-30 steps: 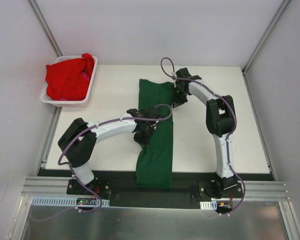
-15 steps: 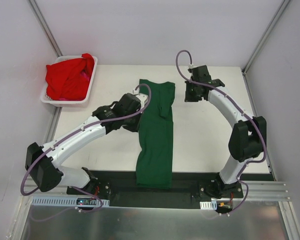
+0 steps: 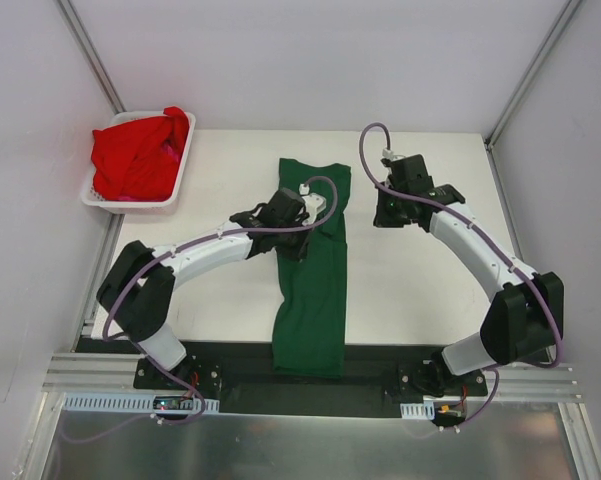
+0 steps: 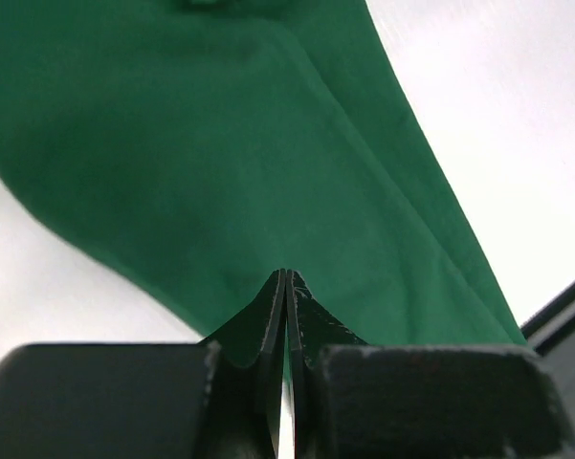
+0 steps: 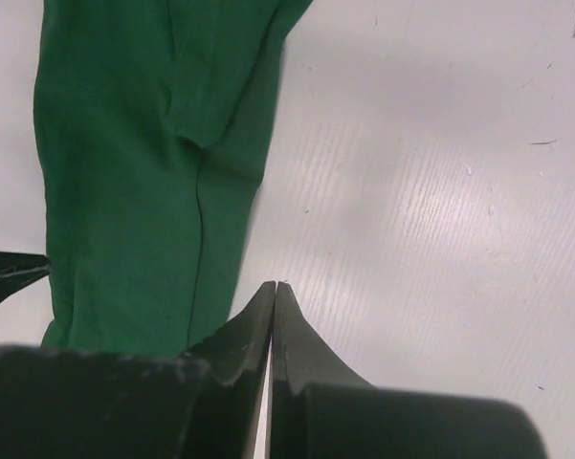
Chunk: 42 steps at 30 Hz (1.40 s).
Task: Fold and stack the t-shirts
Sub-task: Fold the tshirt
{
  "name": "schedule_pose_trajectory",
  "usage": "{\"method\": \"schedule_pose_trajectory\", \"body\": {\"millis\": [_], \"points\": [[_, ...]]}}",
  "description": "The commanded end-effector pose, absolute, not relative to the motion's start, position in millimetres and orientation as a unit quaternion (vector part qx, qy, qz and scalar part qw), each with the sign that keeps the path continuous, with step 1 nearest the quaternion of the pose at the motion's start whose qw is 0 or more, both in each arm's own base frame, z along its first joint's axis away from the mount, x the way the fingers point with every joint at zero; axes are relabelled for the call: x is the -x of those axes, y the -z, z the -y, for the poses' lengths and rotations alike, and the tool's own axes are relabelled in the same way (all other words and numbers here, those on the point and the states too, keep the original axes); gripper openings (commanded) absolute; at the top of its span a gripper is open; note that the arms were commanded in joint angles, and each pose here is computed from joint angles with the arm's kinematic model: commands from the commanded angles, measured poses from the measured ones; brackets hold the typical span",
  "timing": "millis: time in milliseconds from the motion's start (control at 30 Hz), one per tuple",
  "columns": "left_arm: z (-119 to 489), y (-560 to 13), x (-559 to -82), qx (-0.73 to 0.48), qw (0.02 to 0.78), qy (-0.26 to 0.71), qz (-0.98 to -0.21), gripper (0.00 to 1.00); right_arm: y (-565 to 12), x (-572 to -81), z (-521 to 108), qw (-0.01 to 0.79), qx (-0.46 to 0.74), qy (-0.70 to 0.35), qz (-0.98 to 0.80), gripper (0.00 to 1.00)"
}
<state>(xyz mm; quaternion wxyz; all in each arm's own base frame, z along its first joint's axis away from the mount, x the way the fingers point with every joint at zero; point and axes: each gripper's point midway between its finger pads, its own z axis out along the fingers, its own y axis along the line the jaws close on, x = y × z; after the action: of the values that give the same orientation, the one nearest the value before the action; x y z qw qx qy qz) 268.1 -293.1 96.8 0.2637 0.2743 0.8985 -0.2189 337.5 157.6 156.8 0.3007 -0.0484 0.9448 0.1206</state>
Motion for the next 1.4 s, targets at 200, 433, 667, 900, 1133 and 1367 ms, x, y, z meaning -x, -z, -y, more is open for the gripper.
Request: {"method": "schedule_pose_trajectory", "body": {"millis": [200, 433, 667, 900, 1133, 1367], "points": [[326.8, -101.9, -343.3, -0.292, 0.325, 0.229, -0.87, 0.0, -160.3, -317.7, -143.4, 0.314, 0.034, -0.1, -0.944, 0.01], [329.2, -96.6, -391.4, -0.28, 0.34, 0.22, -0.871, 0.0, -157.6, -313.4, -143.2, 0.309, 0.037, -0.099, -0.945, 0.01], [317.1, -73.2, -405.6, -0.272, 0.318, 0.201, -0.886, 0.0, -163.9, -313.1, -139.2, 0.317, 0.035, -0.093, -0.943, 0.01], [313.6, -51.5, -401.0, -0.275, 0.288, 0.192, -0.897, 0.0, -170.4, -315.7, -142.9, 0.322, 0.034, -0.102, -0.941, 0.01], [311.1, -36.6, -411.7, -0.273, 0.266, 0.18, -0.907, 0.0, -169.9, -312.4, -141.2, 0.32, 0.033, -0.101, -0.942, 0.01], [302.4, -33.2, -432.9, -0.259, 0.256, 0.175, -0.915, 0.0, -173.8, -310.3, -137.9, 0.324, 0.031, -0.096, -0.941, 0.01]]}}
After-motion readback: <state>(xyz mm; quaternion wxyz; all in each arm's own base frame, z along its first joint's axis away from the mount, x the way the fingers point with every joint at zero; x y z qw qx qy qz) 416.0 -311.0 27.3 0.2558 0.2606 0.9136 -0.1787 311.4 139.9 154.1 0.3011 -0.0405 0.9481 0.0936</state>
